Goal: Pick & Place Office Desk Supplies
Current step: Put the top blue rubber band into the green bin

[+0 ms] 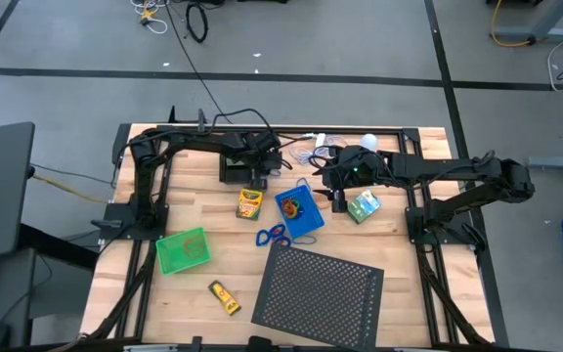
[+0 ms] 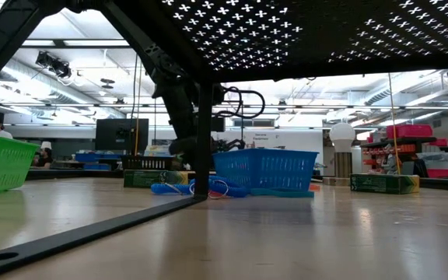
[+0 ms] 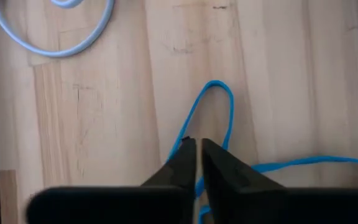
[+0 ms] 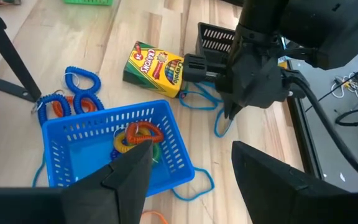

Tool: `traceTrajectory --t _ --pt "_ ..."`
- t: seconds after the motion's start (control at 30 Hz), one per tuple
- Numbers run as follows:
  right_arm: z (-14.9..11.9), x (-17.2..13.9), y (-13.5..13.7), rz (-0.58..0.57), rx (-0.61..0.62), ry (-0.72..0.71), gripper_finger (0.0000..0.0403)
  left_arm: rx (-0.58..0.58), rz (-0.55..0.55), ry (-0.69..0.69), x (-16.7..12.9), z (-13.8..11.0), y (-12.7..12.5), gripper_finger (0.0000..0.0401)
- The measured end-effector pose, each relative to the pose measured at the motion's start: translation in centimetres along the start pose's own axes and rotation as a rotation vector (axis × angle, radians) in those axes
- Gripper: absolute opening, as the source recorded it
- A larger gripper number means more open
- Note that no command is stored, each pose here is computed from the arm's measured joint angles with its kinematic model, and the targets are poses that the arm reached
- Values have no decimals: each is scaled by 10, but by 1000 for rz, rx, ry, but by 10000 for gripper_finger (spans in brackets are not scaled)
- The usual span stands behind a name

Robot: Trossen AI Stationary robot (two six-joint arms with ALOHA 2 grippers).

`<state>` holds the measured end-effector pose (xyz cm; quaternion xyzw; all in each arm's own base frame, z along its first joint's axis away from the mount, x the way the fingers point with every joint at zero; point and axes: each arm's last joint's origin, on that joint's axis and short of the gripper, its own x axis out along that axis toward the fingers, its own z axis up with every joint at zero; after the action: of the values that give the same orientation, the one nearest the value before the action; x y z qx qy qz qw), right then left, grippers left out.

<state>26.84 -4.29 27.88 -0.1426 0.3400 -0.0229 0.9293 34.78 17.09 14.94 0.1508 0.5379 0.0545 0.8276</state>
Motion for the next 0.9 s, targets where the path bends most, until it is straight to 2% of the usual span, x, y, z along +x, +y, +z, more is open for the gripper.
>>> traceTrajectory --t 0.23,0.37,0.47,0.73,0.8,0.9 --pt "0 0 0 0 0 2 228 14 6 3 0 0 0 5" --pt "0 0 0 -2 0 3 228 14 9 -3 0 0 1 17" --pt "0 0 0 -1 0 6 228 -2 -33 -9 -2 0 2 56" --pt "-1 0 0 0 5 7 228 -44 -70 -12 -4 -4 11 202" --pt "-1 0 0 0 5 7 228 -53 -68 -10 -3 -5 12 220" --pt "-1 0 0 0 5 6 228 -61 -75 5 2 -8 14 224"
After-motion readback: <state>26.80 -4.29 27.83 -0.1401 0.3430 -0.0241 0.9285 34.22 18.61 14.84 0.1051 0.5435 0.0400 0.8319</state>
